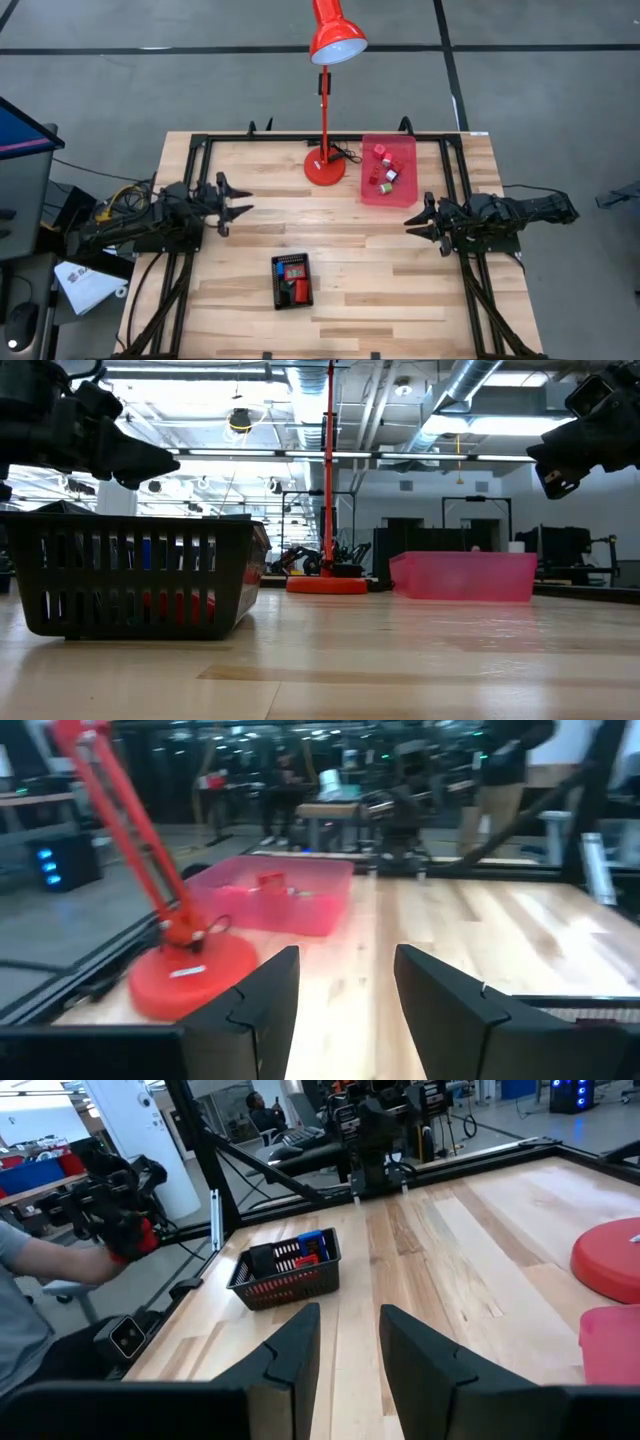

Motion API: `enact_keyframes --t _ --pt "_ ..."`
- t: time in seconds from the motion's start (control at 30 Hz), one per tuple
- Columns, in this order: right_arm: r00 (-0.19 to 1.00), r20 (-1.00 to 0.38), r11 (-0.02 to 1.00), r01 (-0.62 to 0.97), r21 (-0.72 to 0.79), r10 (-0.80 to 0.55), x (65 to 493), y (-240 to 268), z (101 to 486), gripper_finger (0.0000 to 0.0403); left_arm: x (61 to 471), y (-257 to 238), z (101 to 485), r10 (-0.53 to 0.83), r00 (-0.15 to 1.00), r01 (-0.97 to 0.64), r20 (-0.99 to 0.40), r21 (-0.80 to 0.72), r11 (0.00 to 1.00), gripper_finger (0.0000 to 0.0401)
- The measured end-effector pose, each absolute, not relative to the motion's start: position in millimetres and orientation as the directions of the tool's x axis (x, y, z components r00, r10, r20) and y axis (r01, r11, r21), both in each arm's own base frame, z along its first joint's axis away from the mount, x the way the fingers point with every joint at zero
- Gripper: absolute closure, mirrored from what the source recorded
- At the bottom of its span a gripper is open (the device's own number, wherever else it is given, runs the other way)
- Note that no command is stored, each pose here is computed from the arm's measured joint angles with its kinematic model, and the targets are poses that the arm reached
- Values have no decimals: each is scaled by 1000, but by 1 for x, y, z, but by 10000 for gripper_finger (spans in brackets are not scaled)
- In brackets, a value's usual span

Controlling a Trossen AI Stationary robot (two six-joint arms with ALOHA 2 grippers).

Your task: Pick & Place Office items

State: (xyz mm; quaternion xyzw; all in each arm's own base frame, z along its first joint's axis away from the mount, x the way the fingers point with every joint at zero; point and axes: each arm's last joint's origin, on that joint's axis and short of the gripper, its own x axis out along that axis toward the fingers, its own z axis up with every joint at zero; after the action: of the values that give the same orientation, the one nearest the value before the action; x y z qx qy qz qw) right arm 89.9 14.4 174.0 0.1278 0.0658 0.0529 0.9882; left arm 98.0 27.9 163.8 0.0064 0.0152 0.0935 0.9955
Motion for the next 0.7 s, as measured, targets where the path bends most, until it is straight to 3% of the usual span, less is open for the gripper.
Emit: enact_keyframes --t 0.23,0.7 --pt "986 -117 962 -88 260 121 90 14 174 302 99 29 163 220 975 -222 -31 -161 962 238" --pt "986 -117 962 -88 260 121 90 14 174 302 99 29 165 222 975 -222 -19 -163 961 238"
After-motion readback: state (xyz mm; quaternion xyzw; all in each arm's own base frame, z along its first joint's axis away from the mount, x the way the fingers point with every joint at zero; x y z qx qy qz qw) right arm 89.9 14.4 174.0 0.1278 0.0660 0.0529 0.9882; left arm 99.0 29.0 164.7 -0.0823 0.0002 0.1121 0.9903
